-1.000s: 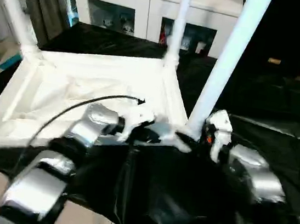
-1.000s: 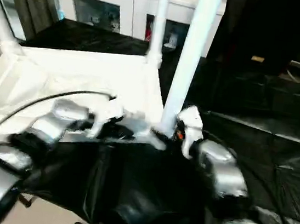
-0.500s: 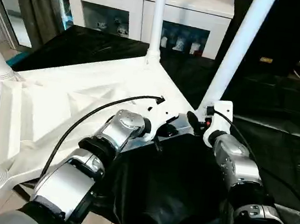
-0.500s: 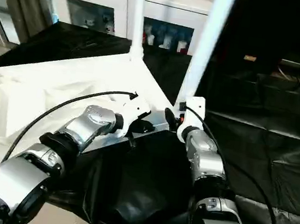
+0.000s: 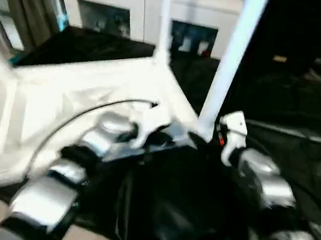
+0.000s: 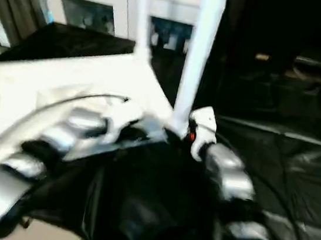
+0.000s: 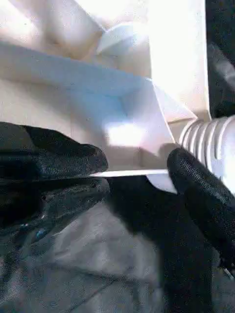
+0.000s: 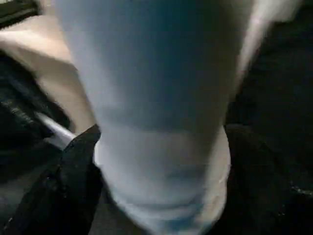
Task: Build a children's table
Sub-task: Rotate leg to tighten
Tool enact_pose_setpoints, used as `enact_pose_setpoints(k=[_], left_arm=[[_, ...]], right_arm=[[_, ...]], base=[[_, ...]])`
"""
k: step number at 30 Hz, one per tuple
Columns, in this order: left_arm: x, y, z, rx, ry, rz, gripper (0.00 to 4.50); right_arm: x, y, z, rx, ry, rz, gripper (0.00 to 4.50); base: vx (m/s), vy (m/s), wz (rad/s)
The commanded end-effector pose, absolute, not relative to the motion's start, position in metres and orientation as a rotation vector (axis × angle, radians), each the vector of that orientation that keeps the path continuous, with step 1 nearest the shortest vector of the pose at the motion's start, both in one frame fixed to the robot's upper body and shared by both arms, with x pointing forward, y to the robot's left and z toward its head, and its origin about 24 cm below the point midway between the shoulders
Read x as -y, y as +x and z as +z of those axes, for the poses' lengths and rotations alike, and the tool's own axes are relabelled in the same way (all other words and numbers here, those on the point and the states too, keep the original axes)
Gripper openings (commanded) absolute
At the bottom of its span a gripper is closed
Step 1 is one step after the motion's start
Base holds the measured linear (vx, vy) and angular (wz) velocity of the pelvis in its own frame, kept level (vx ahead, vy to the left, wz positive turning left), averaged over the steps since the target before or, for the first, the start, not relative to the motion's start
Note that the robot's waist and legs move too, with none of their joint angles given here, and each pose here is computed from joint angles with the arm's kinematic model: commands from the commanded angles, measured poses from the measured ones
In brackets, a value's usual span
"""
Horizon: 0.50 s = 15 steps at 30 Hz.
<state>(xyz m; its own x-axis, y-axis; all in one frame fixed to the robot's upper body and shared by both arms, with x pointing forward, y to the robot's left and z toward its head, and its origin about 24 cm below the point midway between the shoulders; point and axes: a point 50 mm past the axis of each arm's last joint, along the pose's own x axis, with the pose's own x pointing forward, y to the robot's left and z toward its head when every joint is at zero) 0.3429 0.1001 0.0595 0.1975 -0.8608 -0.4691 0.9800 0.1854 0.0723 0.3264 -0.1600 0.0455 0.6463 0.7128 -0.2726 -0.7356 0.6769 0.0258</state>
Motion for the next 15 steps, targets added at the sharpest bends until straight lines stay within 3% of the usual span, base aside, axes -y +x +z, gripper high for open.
enact_pose_setpoints(k=[1,9,15], left_arm=[[-0.093,0.339,0.065,-0.321,0.402,-1.426,0.0],[-0.109,0.332,0.064,-0.36,0.415,-1.494,0.0],[-0.11,0.331,0.065,-0.354,0.407,-1.495,0.0]], right_arm=[[0.162,0.322,0.051,-0.264,-0.113,0.889,3.91],[0.173,0.308,0.053,-0.314,-0.191,1.046,3.91],[0.167,0.305,0.054,-0.308,-0.155,1.077,3.76]], base=[[0.0,0.0,0.0],[0.0,0.0,0.0],[0.0,0.0,0.0]])
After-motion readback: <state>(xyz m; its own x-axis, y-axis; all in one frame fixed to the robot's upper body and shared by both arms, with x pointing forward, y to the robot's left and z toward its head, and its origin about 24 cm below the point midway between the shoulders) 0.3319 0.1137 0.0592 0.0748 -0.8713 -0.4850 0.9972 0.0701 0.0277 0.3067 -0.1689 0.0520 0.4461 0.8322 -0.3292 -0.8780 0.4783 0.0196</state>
